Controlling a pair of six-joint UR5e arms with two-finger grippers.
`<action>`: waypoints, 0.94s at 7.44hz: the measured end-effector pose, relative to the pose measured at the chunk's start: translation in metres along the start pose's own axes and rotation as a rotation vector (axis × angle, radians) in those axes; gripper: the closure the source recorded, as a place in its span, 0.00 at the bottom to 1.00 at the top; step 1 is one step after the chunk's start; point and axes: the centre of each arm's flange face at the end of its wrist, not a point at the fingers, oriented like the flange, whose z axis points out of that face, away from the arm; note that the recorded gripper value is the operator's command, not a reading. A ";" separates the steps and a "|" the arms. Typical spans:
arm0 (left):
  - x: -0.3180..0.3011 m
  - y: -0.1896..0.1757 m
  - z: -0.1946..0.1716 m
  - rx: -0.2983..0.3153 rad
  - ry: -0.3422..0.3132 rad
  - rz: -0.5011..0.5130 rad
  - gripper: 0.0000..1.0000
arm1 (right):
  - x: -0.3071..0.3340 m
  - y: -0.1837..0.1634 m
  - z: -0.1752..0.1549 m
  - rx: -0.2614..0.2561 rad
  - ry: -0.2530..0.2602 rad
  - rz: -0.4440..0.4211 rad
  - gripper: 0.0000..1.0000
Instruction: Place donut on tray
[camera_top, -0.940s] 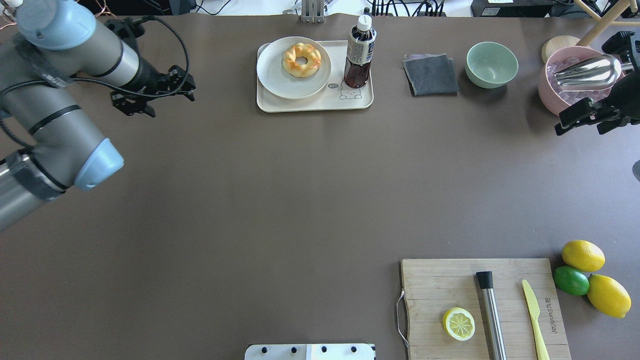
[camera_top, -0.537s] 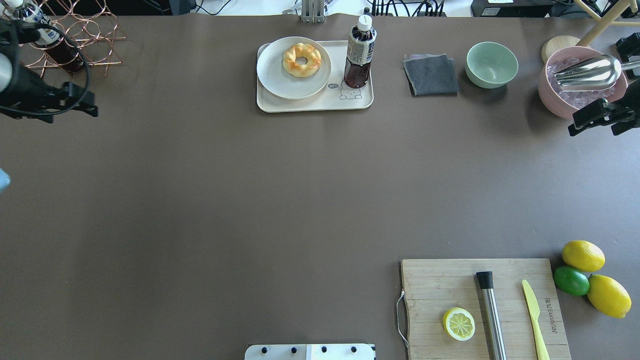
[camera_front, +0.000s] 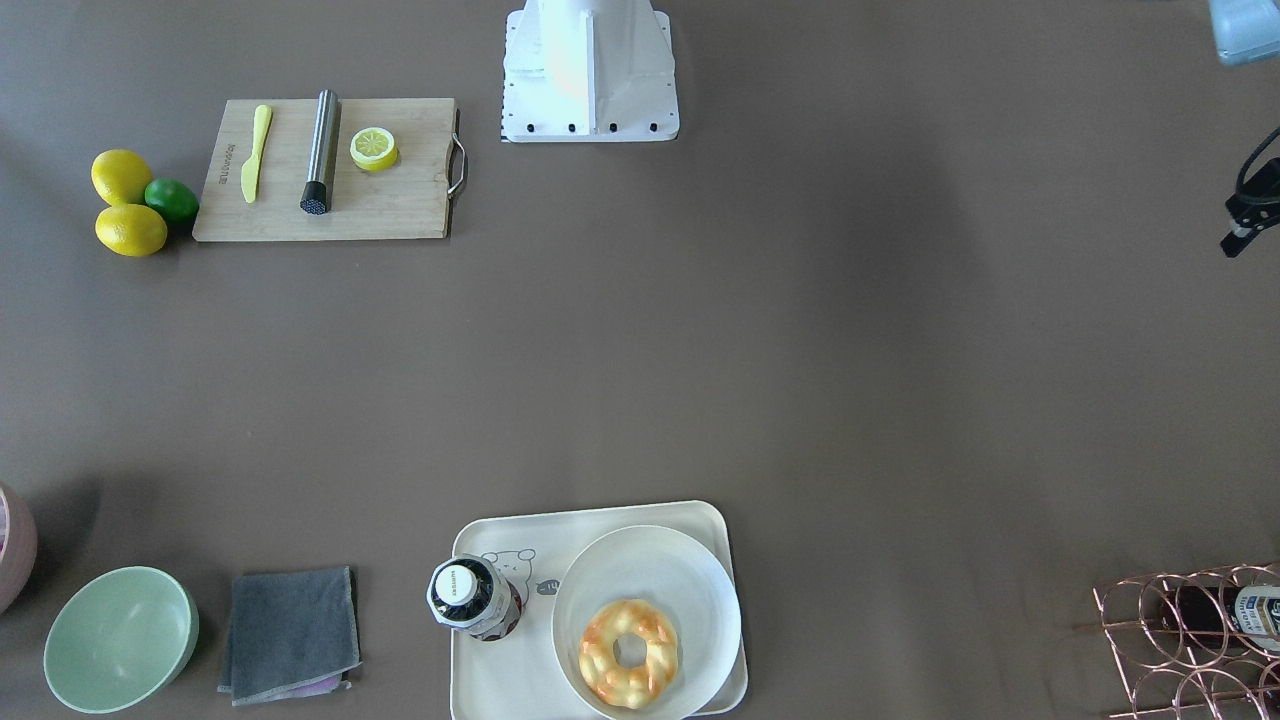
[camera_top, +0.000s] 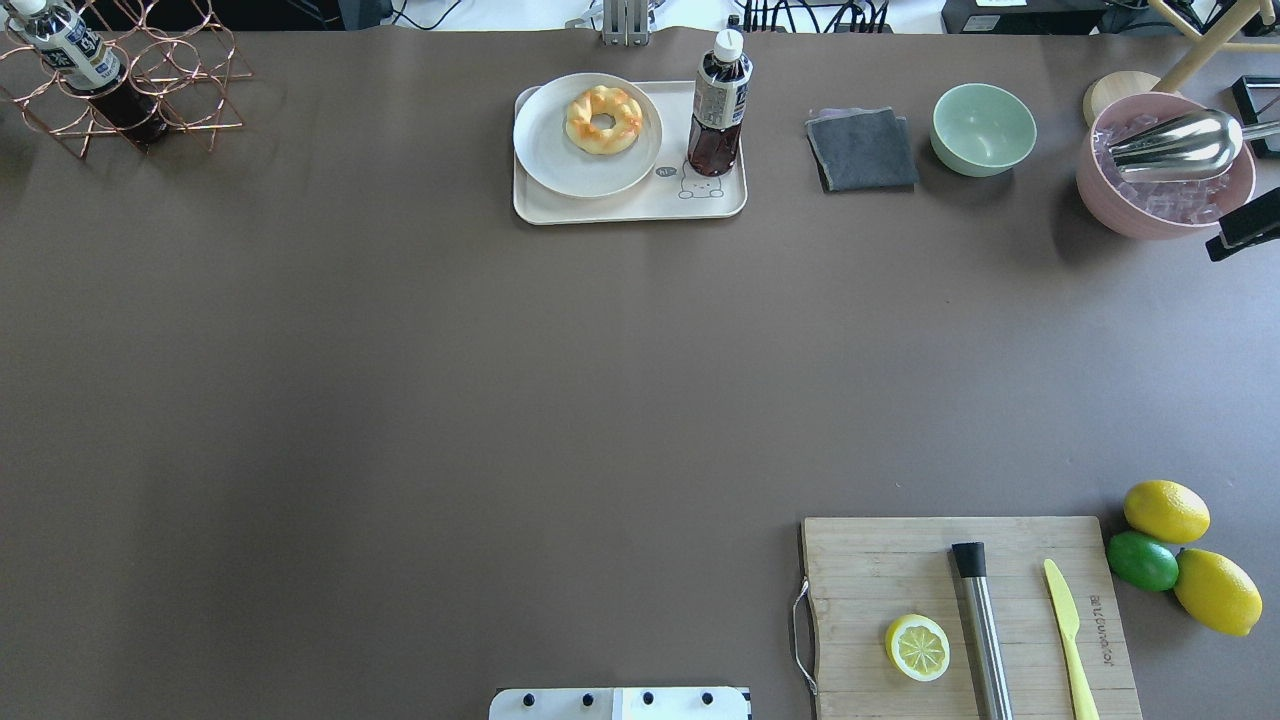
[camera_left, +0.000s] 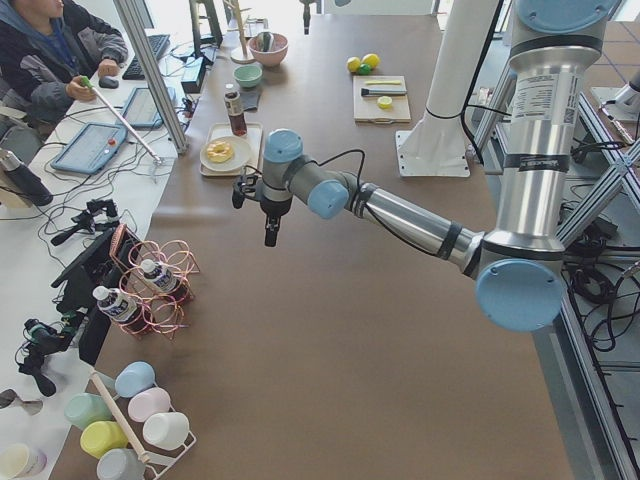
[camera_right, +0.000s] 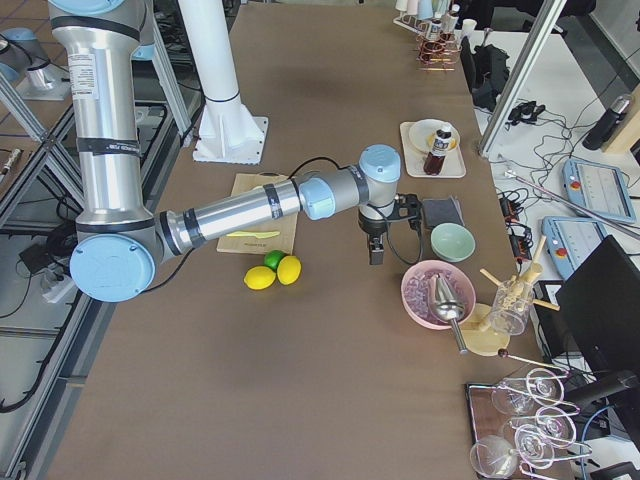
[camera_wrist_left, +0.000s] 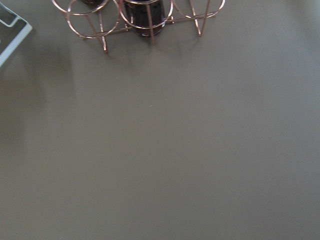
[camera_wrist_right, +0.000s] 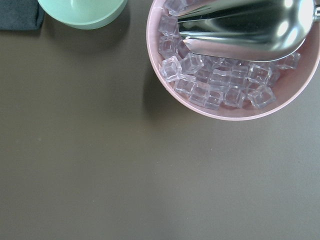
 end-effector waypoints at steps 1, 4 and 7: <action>-0.045 0.025 -0.015 0.011 -0.004 0.022 0.02 | 0.009 0.002 -0.002 0.002 0.002 -0.001 0.00; -0.088 0.060 -0.032 0.029 0.044 -0.031 0.02 | 0.026 0.006 -0.007 0.008 0.009 0.014 0.00; -0.099 0.066 -0.036 0.038 0.048 -0.067 0.02 | 0.040 0.009 -0.015 0.020 0.016 0.033 0.00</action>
